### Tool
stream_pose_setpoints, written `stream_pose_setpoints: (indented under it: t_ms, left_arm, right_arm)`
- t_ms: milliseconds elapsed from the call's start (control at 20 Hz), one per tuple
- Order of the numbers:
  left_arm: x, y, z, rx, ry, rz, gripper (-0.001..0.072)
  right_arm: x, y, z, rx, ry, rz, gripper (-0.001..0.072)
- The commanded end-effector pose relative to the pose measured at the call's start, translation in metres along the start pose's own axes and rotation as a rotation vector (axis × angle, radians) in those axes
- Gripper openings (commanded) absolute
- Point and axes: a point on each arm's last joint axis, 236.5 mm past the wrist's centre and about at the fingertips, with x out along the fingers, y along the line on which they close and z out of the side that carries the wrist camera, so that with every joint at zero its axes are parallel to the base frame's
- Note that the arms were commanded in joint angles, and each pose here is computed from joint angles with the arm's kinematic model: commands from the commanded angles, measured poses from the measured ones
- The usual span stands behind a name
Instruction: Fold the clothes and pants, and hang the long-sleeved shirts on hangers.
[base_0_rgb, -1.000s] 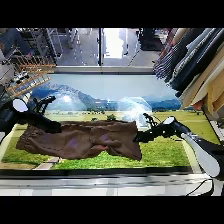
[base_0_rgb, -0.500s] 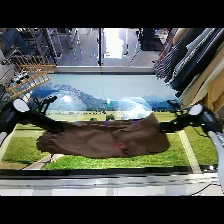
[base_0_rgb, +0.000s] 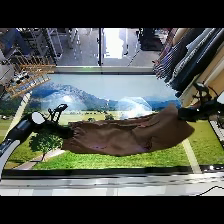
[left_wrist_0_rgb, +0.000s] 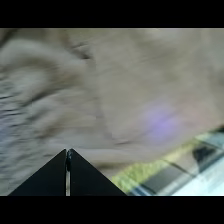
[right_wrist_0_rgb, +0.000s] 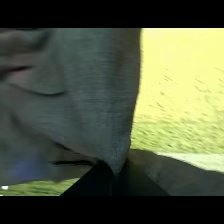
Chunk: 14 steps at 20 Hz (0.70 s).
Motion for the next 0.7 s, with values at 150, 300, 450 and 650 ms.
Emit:
stream_pose_setpoints:
  t_ms: [150,300,450,650]
  left_arm:
    - [0.040,0.021,-0.014,-0.025,0.031,0.021,0.0010]
    - [0.019,0.018,0.003,-0.014,-0.024,0.026,0.0009]
    - [-0.070,-0.012,0.041,0.043,-0.183,-0.002,0.0010]
    - [-0.151,-0.022,0.038,0.071,-0.311,0.048,0.0010]
  right_arm:
    - [0.004,0.204,0.013,-0.101,-0.072,0.269,0.0013]
    - [0.038,0.307,-0.005,-0.162,-0.107,0.338,0.0013]
    - [0.089,0.396,-0.039,-0.211,-0.087,0.439,0.0013]
    - [0.158,0.484,-0.088,-0.274,-0.064,0.546,0.0013]
